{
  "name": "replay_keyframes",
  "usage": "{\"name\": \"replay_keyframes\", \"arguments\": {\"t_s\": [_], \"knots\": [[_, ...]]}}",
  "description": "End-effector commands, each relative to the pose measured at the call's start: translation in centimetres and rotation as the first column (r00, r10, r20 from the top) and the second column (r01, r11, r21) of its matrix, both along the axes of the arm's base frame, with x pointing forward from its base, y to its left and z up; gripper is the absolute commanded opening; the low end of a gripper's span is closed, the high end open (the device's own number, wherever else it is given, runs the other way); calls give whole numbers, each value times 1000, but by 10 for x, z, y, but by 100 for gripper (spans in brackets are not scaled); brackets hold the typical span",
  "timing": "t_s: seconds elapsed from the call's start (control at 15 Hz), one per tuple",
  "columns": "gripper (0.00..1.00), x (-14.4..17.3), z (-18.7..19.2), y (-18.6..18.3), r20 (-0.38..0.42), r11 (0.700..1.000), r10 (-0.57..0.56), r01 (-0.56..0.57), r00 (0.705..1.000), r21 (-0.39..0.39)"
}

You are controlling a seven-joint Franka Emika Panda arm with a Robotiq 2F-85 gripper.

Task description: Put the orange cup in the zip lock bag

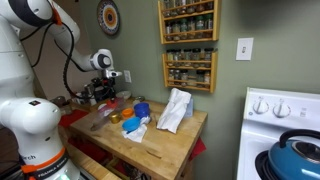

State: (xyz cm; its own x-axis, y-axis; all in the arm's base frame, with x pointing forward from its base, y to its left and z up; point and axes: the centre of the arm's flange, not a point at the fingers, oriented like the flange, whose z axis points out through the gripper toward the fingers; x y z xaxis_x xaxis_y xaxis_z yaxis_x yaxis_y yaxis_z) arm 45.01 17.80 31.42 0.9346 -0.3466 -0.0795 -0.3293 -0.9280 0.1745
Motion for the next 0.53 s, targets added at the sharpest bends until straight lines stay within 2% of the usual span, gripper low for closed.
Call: {"name": "replay_keyframes", "arguments": {"t_s": [0.0,0.27,0.47], "knots": [[1,10,-10,-7,68,998,-46,49,997,-46],[1,11,-17,-10,90,988,-41,54,995,-147],[1,7,-26,-7,47,985,-17,25,999,-170]]}}
